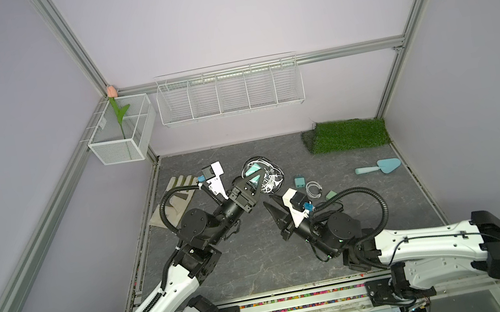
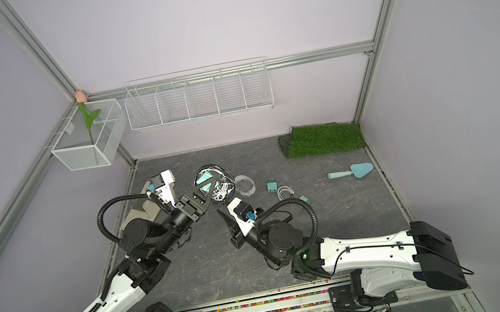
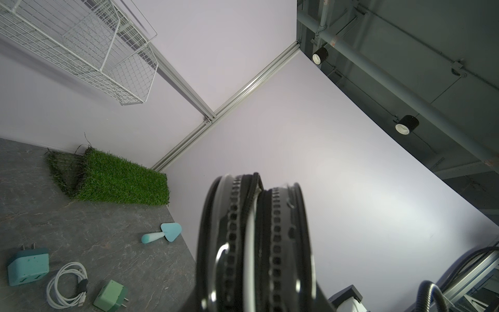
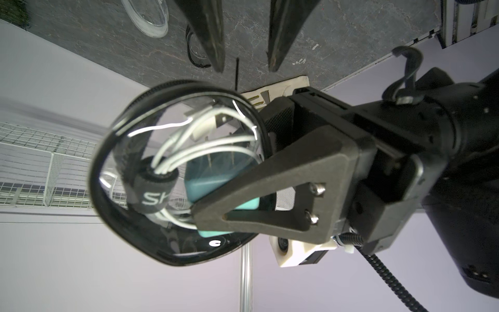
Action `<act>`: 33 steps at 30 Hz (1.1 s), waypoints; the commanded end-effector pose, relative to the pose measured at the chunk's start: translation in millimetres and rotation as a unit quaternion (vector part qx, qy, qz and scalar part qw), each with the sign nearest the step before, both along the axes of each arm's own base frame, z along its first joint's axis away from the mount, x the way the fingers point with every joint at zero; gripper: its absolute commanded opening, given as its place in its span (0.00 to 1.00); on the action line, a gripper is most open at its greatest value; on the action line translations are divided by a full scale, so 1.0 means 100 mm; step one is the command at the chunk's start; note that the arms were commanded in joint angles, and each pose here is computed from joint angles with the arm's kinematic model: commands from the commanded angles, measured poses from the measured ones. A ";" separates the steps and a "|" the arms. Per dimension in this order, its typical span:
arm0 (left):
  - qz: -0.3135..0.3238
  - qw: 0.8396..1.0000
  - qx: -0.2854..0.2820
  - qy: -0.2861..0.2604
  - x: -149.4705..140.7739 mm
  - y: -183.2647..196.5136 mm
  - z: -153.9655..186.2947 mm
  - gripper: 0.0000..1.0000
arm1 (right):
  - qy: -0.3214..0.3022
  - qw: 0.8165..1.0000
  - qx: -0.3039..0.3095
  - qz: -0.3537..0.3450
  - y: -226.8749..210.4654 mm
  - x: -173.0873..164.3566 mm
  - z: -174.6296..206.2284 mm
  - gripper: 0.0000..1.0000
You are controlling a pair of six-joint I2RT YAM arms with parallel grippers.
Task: Pack away charging kits
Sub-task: Zip the zipper on the storage bag.
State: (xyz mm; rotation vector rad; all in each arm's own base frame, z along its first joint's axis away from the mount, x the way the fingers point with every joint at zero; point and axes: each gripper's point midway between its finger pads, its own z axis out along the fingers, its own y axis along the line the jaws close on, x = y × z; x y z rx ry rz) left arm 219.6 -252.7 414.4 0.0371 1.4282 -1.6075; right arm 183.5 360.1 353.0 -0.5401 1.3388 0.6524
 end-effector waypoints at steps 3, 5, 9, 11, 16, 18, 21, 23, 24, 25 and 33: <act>0.002 1.000 -0.022 -0.016 -0.06 0.06 0.14 0.00 | -0.003 0.999 0.036 -0.019 -0.06 0.06 0.22 0.26; 0.002 1.000 -0.021 -0.015 -0.06 0.06 0.13 0.00 | -0.001 0.999 0.032 -0.028 -0.05 0.10 0.21 0.25; 0.007 1.000 -0.020 -0.012 -0.05 0.07 0.11 0.00 | 0.000 0.999 0.031 -0.025 -0.02 0.10 0.22 0.26; 0.009 1.000 -0.019 -0.011 -0.04 0.07 0.10 0.00 | -0.001 0.999 0.033 -0.018 0.01 0.08 0.23 0.26; 0.010 1.000 -0.018 -0.007 -0.02 0.06 0.07 0.00 | 0.000 0.999 0.035 -0.019 0.01 0.09 0.26 0.19; 0.011 1.000 -0.016 -0.006 -0.01 0.06 0.06 0.00 | 0.000 0.999 0.036 -0.018 0.01 0.09 0.28 0.18; 0.017 1.000 -0.011 -0.002 0.01 0.06 0.01 0.00 | 0.001 0.999 0.039 -0.017 0.01 0.08 0.29 0.14; 0.023 1.000 -0.009 -0.001 0.03 0.07 -0.01 0.00 | 0.003 0.999 0.039 -0.016 0.01 0.08 0.28 0.10; 0.025 1.000 -0.008 -0.001 0.04 0.07 -0.02 0.00 | 0.004 0.999 0.039 -0.016 0.01 0.08 0.28 0.09; 0.025 1.000 -0.007 -0.001 0.04 0.07 -0.02 0.00 | 0.004 0.999 0.038 -0.017 0.01 0.09 0.27 0.07; 0.051 0.999 0.017 0.001 0.07 0.13 -0.10 0.00 | 0.010 0.998 0.027 -0.047 -0.16 0.15 0.13 0.06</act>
